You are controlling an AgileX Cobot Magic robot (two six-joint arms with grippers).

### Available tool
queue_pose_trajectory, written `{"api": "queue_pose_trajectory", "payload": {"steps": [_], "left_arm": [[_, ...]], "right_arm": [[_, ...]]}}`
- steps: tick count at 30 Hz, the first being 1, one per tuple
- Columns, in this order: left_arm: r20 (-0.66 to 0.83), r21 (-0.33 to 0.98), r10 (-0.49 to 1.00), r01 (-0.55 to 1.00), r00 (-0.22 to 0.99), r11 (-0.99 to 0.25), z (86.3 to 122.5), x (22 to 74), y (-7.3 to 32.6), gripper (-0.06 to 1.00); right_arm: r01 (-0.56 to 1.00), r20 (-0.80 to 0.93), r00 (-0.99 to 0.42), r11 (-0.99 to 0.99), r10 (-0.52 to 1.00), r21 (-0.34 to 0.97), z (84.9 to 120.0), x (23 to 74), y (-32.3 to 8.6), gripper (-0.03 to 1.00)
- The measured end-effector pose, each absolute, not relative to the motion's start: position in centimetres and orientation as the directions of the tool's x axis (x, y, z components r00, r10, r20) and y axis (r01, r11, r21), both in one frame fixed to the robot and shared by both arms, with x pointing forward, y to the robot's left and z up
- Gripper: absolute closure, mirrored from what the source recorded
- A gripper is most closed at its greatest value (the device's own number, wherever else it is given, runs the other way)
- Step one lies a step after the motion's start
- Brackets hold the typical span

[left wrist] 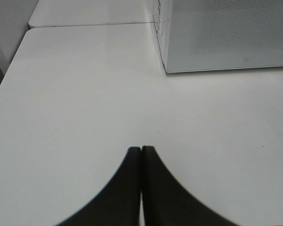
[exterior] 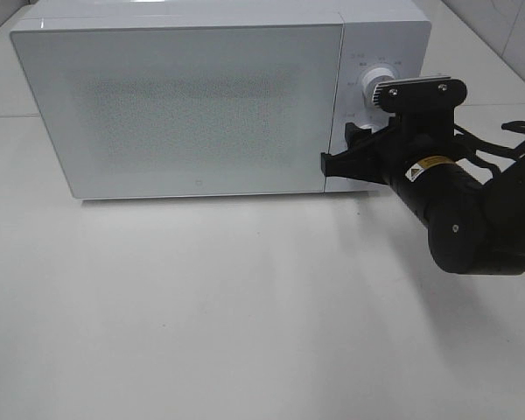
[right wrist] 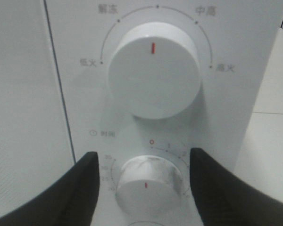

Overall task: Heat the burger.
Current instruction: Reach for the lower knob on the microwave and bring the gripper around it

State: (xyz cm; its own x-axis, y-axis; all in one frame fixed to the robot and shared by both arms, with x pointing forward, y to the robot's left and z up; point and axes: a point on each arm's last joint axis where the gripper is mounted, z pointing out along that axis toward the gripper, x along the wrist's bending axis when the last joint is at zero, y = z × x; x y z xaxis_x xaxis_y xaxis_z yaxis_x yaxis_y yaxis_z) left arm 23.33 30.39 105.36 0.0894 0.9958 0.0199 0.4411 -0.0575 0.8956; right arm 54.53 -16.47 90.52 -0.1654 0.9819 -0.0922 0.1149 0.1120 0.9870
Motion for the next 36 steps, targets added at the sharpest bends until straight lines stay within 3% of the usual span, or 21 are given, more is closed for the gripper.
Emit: {"api": "queue_pose_trajectory", "payload": {"steps": [6,26,30,36], "left_arm": [[0.020,0.896,0.996,0.441,0.089,-0.057,105.4,23.3,30.4,0.94],[0.020,0.896,0.996,0.441,0.089,-0.057,105.4,23.3,30.4,0.94],[0.020,0.896,0.996,0.441,0.089,-0.057,105.4,23.3,30.4,0.94],[0.020,0.896,0.996,0.441,0.089,-0.057,105.4,23.3,30.4,0.94]], "right_arm": [[0.148,-0.112,-0.163,0.136,0.980,0.979,88.7,54.6,-16.5,0.42],[0.136,-0.095,-0.147,0.115,0.985,0.984,89.0,55.2,-16.1,0.43],[0.138,-0.103,-0.140,0.122,0.985,0.983,89.0,55.2,-16.1,0.54],[0.137,-0.117,-0.136,0.135,0.984,0.981,89.0,55.2,-16.2,0.55]]}}
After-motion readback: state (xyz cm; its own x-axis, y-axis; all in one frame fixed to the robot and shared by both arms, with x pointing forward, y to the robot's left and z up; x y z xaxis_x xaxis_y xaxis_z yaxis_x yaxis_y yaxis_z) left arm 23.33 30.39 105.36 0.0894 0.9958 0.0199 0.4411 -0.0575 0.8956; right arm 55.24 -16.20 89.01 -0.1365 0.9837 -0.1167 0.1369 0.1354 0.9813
